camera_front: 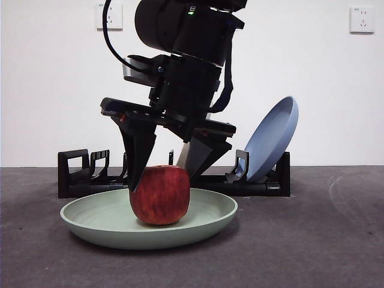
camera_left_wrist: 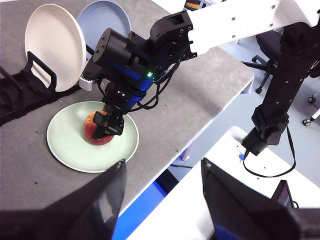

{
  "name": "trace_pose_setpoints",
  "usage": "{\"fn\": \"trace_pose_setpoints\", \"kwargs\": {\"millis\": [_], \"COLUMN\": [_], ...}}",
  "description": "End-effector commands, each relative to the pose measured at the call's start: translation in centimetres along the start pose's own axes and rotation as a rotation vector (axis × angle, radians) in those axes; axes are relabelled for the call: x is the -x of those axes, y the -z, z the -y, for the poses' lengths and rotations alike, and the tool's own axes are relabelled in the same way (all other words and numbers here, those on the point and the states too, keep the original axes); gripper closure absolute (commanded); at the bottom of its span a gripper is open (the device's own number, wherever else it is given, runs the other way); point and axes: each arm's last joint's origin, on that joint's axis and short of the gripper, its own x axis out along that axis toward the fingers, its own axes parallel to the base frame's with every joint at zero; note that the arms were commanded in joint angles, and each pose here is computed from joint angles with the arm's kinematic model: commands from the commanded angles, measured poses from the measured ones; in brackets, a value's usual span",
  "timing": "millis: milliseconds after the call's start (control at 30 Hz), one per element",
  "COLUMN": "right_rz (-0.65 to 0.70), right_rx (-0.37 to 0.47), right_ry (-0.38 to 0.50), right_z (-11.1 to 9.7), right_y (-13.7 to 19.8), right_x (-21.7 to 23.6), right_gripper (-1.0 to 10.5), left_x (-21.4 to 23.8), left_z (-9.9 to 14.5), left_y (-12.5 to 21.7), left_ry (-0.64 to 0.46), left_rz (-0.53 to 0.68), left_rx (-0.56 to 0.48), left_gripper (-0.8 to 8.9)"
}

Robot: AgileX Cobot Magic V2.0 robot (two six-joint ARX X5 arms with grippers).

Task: Take the green plate from the plate rack,put the plate on the table,take the apple from the table,put the apple in the plate

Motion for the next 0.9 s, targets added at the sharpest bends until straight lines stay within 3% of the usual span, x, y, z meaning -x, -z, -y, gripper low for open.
{"fn": "trace_pose_setpoints", "kwargs": {"millis": [33, 433, 700, 900], "right_rz": [-0.028, -0.045, -0.015, 0.095], "right_rx": [-0.010, 0.005, 0.108, 0.112], "right_ry": [0.011, 0.010, 0.005, -0.009], "right_z": [0.0, -0.5, -1.1, -0.9], "right_y": [0.3, -2.3, -4.8, -3.2], "right_x": [-1.1, 2.7, 12.2, 19.1], "right_gripper": [3.8, 3.8, 3.8, 3.8], "left_x": [0.1, 0.1, 0.0, 0.0], "left_z": [0.0, 0.0, -0.1, -0.2], "left_y": [0.1, 0.1, 0.0, 0.0], "left_ry": [-0.001, -0.001, -0.030, -0.061], "left_rz": [0.007, 0.007, 0.018, 0.029], "left_rx": [0.011, 0.011, 0.006, -0.007], "left_gripper": [5.62, 5.62, 5.62, 5.62]}}
